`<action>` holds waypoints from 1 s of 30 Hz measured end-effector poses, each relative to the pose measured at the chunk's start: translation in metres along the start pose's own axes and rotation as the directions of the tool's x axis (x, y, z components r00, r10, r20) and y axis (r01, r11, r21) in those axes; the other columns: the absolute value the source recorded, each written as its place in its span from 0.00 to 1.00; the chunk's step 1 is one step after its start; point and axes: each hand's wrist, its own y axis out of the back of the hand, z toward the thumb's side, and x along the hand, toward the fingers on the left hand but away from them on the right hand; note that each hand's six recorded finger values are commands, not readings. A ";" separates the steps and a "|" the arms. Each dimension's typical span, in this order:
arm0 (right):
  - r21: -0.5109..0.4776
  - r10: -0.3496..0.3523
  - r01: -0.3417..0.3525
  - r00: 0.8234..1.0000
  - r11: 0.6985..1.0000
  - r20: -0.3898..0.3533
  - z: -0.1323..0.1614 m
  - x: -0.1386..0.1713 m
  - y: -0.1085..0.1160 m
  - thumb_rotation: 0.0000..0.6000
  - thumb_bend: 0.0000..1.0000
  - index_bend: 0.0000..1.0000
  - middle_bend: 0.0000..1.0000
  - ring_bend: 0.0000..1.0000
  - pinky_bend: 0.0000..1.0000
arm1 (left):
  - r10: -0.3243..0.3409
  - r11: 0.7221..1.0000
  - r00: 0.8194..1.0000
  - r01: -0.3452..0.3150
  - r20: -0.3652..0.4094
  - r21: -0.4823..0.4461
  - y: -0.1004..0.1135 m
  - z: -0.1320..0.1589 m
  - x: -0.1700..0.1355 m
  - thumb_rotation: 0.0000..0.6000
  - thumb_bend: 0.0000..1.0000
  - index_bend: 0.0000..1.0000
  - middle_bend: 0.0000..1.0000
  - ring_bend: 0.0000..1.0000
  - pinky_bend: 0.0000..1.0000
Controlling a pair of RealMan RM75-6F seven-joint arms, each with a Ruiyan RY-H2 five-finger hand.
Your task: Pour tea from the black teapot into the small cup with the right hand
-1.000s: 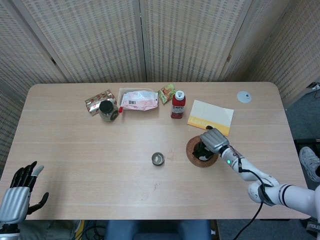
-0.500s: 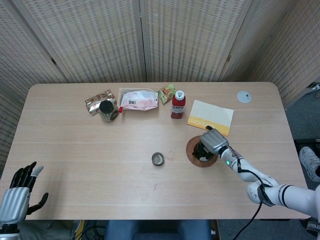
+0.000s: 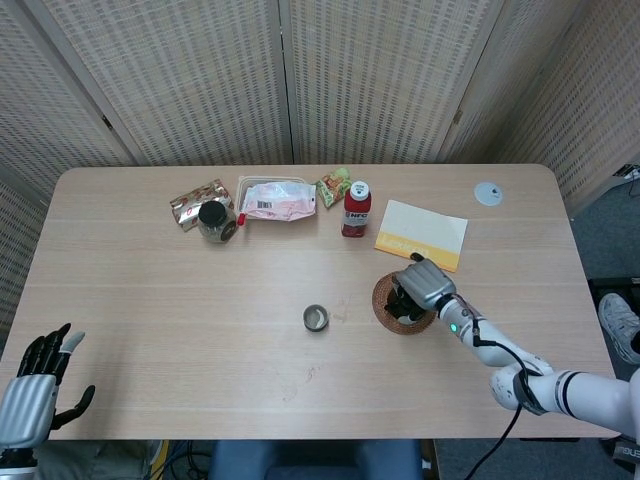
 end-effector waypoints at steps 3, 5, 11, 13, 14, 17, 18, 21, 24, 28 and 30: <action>0.002 -0.008 0.008 1.000 1.000 0.005 0.000 0.001 0.002 0.69 0.00 0.20 0.26 0.17 0.13 | 0.001 1.000 1.000 -0.001 0.000 -0.001 0.000 -0.001 0.000 1.00 0.33 0.10 0.00 0.00 0.00; 0.005 -0.017 0.017 1.000 1.000 0.006 0.001 0.002 0.004 0.69 0.00 0.17 0.21 0.14 0.13 | 0.002 1.000 1.000 -0.002 0.000 -0.002 0.001 -0.001 0.000 1.00 0.33 0.10 0.00 0.00 0.00; 0.018 -0.063 0.063 0.998 0.998 0.011 0.001 0.006 0.015 0.69 0.00 0.12 0.14 0.07 0.08 | 0.006 1.000 1.000 -0.006 0.002 -0.003 0.002 -0.001 0.001 1.00 0.33 0.10 0.00 0.00 0.00; 0.023 -0.085 0.084 0.996 0.996 0.016 0.000 0.009 0.020 0.69 0.00 0.12 0.14 0.06 0.08 | 0.008 1.000 1.000 -0.008 0.002 -0.002 0.002 -0.002 0.001 1.00 0.33 0.10 0.00 0.00 0.00; 0.024 -0.094 0.093 0.995 0.995 0.018 0.000 0.010 0.022 0.69 0.00 0.12 0.14 0.06 0.08 | 0.009 1.000 1.000 -0.009 0.002 -0.002 0.003 -0.002 0.001 1.00 0.33 0.10 0.00 0.00 0.00; 0.026 -0.128 0.127 0.991 0.992 0.030 -0.003 0.017 0.028 0.69 0.00 0.12 0.14 0.06 0.08 | 0.012 1.000 1.000 -0.012 0.003 -0.001 0.003 -0.002 0.002 1.00 0.33 0.10 0.00 0.00 0.00; 0.028 -0.144 0.143 0.989 0.989 0.039 -0.005 0.020 0.031 0.70 0.00 0.12 0.15 0.06 0.08 | 0.012 1.000 1.000 -0.012 0.003 -0.001 0.004 -0.002 0.003 1.00 0.33 0.10 0.00 0.00 0.00; 0.027 -0.188 0.187 0.980 0.982 0.070 -0.013 0.031 0.035 0.98 0.00 0.12 0.18 0.06 0.07 | 0.014 1.000 1.000 -0.014 0.006 -0.001 0.004 -0.003 0.004 1.00 0.33 0.10 0.00 0.00 0.00; 0.035 -0.239 0.237 0.965 0.971 0.109 -0.024 0.044 0.038 1.00 0.00 0.12 0.20 0.08 0.07 | 0.014 1.000 1.000 -0.014 0.009 0.001 0.005 -0.003 0.007 1.00 0.33 0.10 0.00 0.00 0.00; 0.021 -0.288 0.288 0.941 0.957 0.176 -0.041 0.069 0.031 1.00 0.00 0.12 0.20 0.08 0.07 | 0.012 1.000 1.000 -0.012 0.019 0.000 0.004 -0.002 0.011 1.00 0.33 0.10 0.00 0.00 0.00; 0.016 -0.310 0.314 0.928 0.949 0.208 -0.049 0.084 0.027 1.00 0.00 0.12 0.20 0.08 0.07 | 0.009 1.000 1.000 -0.009 0.023 0.001 0.004 -0.002 0.013 1.00 0.33 0.10 0.00 0.00 0.00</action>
